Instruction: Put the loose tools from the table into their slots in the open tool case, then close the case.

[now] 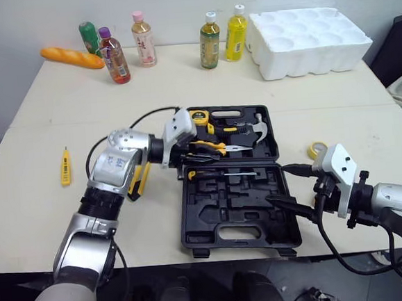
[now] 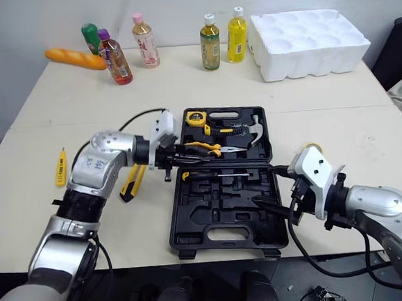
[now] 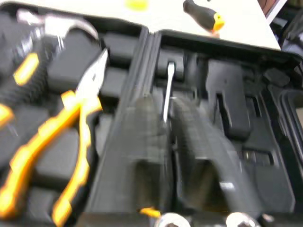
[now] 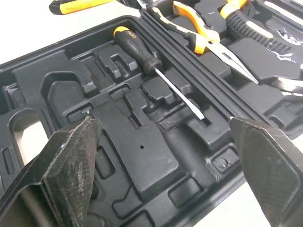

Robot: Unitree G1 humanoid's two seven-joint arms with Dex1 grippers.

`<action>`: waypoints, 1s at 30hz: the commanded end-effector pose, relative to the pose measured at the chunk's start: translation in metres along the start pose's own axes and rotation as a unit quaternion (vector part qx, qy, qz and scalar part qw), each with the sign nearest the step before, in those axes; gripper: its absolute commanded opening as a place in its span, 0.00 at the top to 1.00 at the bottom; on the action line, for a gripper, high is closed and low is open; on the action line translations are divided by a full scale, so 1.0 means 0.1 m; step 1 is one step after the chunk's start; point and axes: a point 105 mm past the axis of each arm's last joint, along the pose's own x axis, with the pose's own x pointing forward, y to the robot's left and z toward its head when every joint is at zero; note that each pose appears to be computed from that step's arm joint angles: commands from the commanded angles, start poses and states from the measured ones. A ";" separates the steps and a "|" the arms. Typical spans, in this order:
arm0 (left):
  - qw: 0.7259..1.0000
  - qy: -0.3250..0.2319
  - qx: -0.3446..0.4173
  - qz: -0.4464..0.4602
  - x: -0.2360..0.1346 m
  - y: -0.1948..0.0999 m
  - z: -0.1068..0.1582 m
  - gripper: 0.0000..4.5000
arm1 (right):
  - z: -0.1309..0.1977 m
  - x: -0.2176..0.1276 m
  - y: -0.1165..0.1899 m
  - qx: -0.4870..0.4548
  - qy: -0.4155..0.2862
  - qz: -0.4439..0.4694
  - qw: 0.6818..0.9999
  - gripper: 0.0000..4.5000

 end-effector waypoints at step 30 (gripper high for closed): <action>0.969 0.242 0.041 -0.030 0.34 -0.18 -1.00 0.98 | 0.00 -0.06 -0.07 -0.004 0.001 -0.008 1.000 0.00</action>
